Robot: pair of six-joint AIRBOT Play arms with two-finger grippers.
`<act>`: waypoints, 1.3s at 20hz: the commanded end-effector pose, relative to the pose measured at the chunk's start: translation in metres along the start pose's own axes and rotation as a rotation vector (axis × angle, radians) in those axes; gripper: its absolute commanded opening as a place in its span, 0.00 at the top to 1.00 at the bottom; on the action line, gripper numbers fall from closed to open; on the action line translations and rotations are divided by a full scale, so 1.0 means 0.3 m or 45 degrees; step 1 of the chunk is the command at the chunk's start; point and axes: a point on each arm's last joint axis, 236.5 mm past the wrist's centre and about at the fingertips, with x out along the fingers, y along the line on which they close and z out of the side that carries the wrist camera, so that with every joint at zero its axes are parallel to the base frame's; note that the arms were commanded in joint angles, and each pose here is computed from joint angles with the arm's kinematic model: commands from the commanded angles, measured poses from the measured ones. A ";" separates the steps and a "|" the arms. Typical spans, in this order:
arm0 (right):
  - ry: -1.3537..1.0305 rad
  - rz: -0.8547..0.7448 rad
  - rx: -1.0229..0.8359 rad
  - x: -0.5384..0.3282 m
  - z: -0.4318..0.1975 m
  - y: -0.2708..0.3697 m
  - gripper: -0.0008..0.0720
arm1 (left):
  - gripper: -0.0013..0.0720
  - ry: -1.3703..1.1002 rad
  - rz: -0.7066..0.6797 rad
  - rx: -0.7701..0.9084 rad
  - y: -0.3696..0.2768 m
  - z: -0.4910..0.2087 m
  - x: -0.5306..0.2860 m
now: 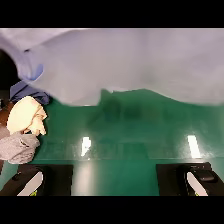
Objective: Fold the shirts.
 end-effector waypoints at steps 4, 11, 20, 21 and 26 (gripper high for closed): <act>0.627 -0.136 0.058 0.211 -0.310 -0.141 0.98 | 0.95 0.218 0.071 -0.179 0.167 -0.263 0.126; 1.487 -0.166 0.195 0.538 -1.069 -0.287 0.98 | 0.95 0.993 0.023 -0.752 0.382 -1.195 0.328; 1.181 -0.095 0.209 0.993 -1.378 -0.223 0.86 | 0.51 1.115 0.188 -0.961 0.612 -1.732 0.480; 1.158 -0.082 0.236 1.008 -1.374 -0.213 0.46 | 0.11 1.101 0.200 -0.960 0.622 -1.727 0.485; 1.212 -0.019 0.305 0.910 -1.290 -0.218 0.57 | 0.16 1.224 0.099 -0.997 0.590 -1.683 0.394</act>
